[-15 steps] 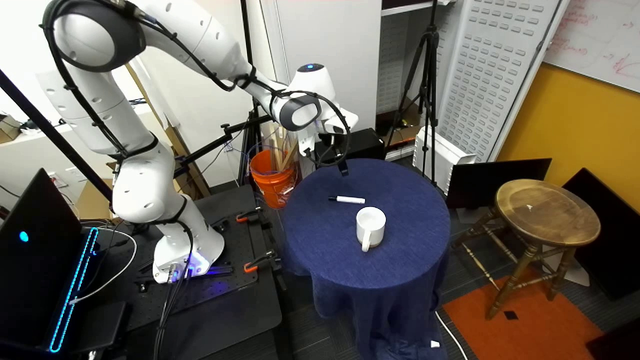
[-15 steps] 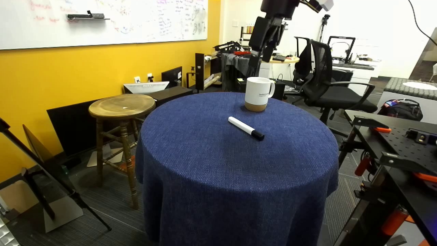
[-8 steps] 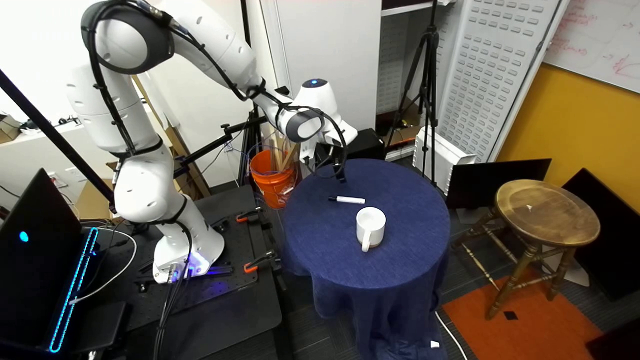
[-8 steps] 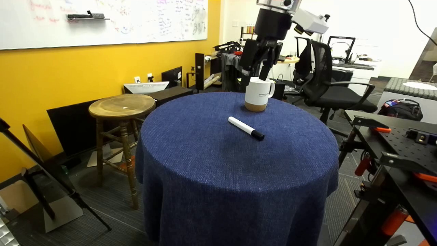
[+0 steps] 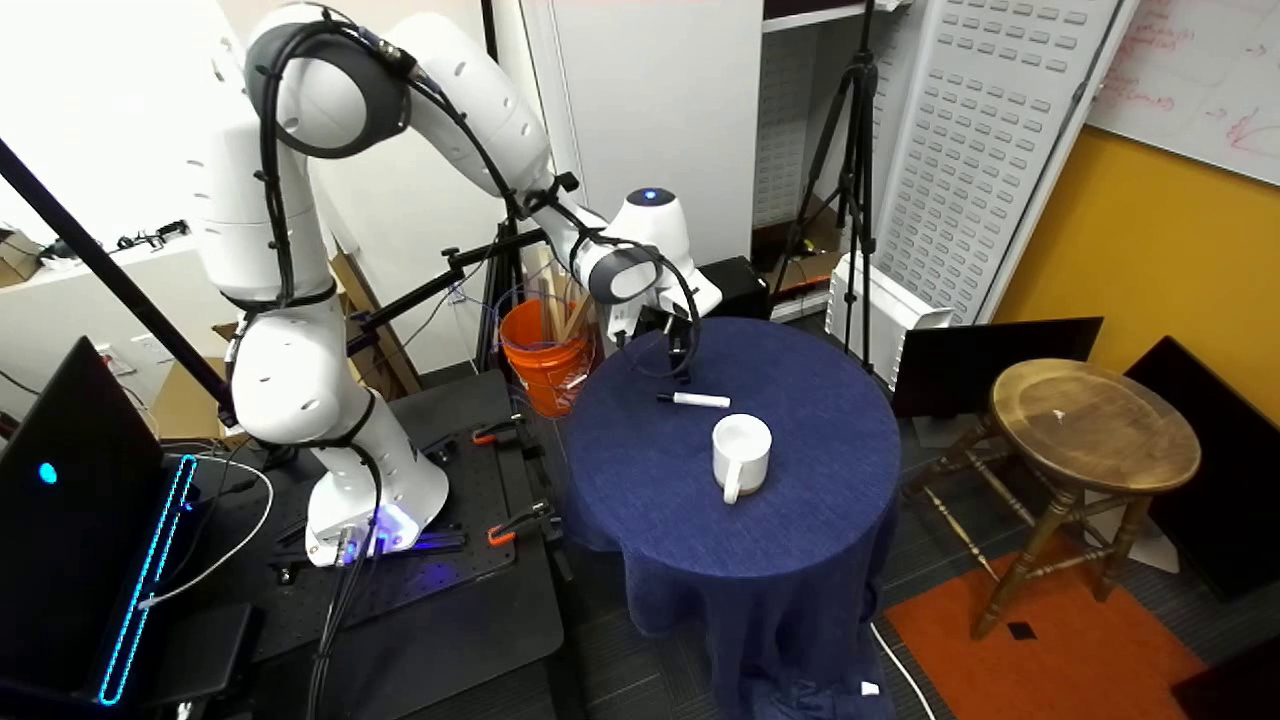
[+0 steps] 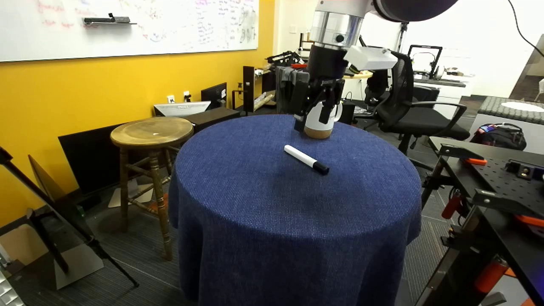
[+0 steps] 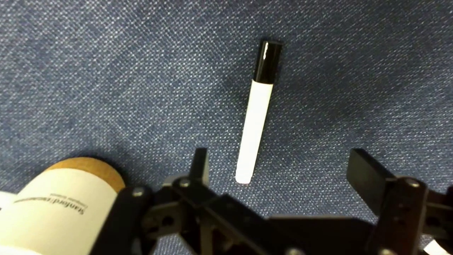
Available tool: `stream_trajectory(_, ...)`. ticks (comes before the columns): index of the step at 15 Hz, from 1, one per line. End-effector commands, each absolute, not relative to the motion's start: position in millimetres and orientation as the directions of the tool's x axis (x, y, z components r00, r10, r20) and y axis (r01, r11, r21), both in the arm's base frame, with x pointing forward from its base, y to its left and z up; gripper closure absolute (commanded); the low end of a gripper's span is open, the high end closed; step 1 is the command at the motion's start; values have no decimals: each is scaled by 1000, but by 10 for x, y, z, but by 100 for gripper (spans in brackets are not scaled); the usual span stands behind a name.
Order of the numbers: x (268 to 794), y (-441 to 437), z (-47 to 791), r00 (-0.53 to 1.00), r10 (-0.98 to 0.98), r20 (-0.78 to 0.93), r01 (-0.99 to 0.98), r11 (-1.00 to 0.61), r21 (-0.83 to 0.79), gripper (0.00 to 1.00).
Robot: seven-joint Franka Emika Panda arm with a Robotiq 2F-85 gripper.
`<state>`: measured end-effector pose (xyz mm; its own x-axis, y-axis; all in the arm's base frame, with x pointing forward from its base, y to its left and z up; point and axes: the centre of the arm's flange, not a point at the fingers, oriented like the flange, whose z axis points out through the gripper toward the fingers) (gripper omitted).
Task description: Pick up the marker and put it in the cup
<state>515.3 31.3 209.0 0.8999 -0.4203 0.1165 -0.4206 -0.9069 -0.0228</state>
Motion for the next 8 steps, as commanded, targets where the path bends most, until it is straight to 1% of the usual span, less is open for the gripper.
stream_trajectory(1, 5363, 324, 1885, 887, -451, 100, -449, -893, -37, 0)
stream_trajectory(8, 5481, 297, 1621, 870, -489, 54, -488, -872, -27, 0)
